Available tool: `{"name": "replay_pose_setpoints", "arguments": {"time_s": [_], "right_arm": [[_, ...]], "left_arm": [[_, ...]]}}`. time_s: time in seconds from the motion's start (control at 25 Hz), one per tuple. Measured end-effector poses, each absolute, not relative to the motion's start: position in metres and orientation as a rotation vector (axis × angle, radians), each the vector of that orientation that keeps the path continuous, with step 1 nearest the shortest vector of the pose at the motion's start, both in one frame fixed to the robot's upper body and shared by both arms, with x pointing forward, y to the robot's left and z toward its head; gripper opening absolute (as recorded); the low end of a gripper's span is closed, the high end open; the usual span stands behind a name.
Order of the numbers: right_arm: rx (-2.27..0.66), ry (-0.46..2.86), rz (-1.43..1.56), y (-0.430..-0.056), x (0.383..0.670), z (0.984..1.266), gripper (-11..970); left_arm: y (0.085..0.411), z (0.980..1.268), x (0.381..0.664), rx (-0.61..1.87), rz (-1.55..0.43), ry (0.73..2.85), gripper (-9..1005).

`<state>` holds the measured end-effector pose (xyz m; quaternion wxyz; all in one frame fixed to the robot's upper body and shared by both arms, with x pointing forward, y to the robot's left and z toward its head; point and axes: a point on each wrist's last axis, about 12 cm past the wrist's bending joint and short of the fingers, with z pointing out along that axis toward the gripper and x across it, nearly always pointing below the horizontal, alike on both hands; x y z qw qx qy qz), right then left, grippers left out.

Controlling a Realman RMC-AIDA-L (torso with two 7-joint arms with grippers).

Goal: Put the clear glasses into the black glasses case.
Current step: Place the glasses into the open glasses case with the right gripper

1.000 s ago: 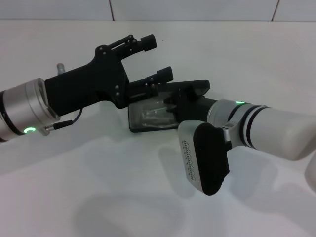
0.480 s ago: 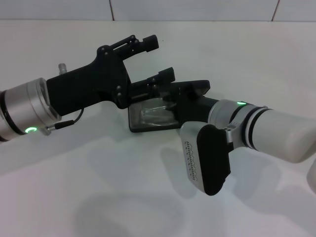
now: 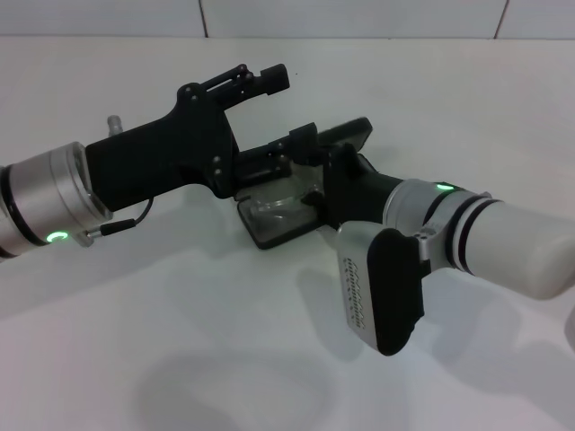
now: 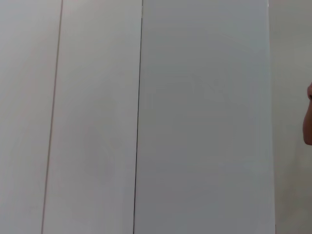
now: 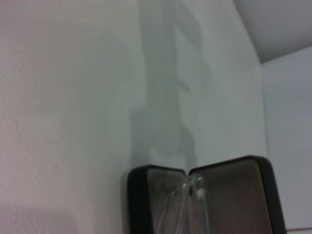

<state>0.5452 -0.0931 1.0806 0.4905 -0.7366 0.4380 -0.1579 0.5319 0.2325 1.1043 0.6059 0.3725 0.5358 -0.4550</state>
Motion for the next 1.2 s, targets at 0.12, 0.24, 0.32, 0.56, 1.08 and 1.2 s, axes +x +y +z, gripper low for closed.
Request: {"name": "replay_pose_setpoints", "arguments": {"time_s": [0.12, 0.24, 0.32, 0.56, 1.08, 1.2], "right_arm": [[-1.771, 1.054, -0.380, -0.094, 0.542, 1.081, 376], [-1.767, 1.052, -0.375, -0.093, 0.541, 1.082, 441], [-1.761, 1.058, -0.373, -0.093, 0.541, 1.082, 467], [-1.732, 1.059, -0.362, -0.093, 0.538, 1.085, 516], [-1.732, 1.152, -0.271, -0.085, 0.528, 1.098, 516], [-1.732, 1.147, -0.261, -0.083, 0.526, 1.101, 516]], "left_arm": [[0.232, 1.104, 0.532, 0.861, -1.052, 1.239, 786], [0.232, 1.104, 0.532, 0.861, -1.052, 1.239, 786], [0.232, 1.104, 0.532, 0.861, -1.052, 1.239, 786], [0.234, 1.103, 0.531, 0.858, -1.050, 1.244, 786], [0.239, 1.104, 0.531, 0.858, -1.036, 1.247, 786], [0.241, 1.104, 0.531, 0.861, -1.028, 1.248, 786]]}}
